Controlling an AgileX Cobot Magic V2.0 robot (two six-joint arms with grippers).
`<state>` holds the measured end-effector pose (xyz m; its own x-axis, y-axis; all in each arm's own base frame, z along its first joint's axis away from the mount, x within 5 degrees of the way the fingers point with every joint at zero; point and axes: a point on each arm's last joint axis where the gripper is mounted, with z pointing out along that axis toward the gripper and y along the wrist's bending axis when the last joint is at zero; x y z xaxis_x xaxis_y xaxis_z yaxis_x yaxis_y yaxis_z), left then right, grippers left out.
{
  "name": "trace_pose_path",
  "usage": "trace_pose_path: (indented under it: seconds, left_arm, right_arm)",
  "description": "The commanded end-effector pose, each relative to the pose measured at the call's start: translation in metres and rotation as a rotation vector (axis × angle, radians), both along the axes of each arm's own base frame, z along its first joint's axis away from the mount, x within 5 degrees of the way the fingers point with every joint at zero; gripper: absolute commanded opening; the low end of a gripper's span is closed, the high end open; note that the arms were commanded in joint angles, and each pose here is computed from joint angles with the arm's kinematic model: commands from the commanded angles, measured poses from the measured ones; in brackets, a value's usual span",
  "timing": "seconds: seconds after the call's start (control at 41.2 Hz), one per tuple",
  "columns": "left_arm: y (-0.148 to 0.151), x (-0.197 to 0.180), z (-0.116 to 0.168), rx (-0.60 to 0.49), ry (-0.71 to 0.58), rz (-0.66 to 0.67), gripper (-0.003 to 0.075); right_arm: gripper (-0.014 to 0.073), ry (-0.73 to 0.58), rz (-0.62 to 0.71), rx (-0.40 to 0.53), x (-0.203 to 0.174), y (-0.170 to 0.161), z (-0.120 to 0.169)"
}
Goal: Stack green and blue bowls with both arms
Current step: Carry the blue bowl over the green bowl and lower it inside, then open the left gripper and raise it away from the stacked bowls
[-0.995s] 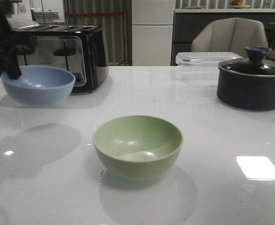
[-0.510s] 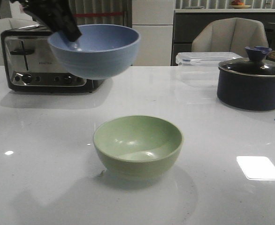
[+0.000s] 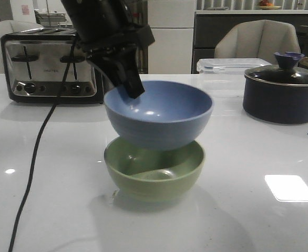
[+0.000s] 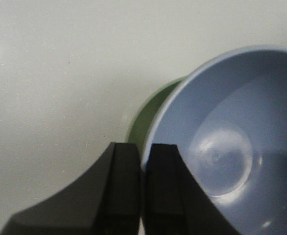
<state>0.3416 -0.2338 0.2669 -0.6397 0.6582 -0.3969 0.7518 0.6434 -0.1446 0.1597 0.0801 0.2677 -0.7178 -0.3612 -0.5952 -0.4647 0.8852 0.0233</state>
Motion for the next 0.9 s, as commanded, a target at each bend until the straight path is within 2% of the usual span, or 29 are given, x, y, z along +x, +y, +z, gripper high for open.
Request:
trace_pose_path:
  seconds: [0.0, 0.194, 0.267, 0.364, 0.51, 0.679, 0.874]
  left_arm:
    - [-0.007, -0.002, 0.018, -0.073, -0.038, 0.005, 0.0098]
    - [-0.010, 0.001, 0.001, -0.050, 0.021, 0.000, 0.0104]
    - [-0.010, 0.002, -0.004, -0.041, 0.036, -0.002, 0.0128]
    - [-0.011, 0.003, -0.008, -0.035, 0.046, -0.002, 0.0218]
    - [-0.010, 0.000, -0.005, -0.030, 0.057, -0.010, 0.0402]
    - [-0.006, -0.005, 0.025, -0.064, -0.002, -0.016, 0.0421]
    - [0.001, -0.036, 0.086, -0.190, -0.101, -0.035, 0.0419]
  right_arm:
    - [0.0484, -0.079, 0.001, 0.030, 0.003, 0.001, 0.014]
    - [0.0484, -0.079, 0.001, 0.030, 0.003, 0.001, 0.014]
    - [0.0484, -0.079, 0.001, 0.030, 0.003, 0.001, 0.014]
    - [0.0484, -0.079, 0.001, 0.030, 0.003, 0.001, 0.014]
    - [0.0484, -0.079, 0.001, 0.030, 0.003, 0.001, 0.014]
    - [0.0484, -0.079, 0.001, 0.030, 0.003, 0.001, 0.014]
    - [0.0484, -0.079, 0.001, 0.030, 0.003, 0.001, 0.014]
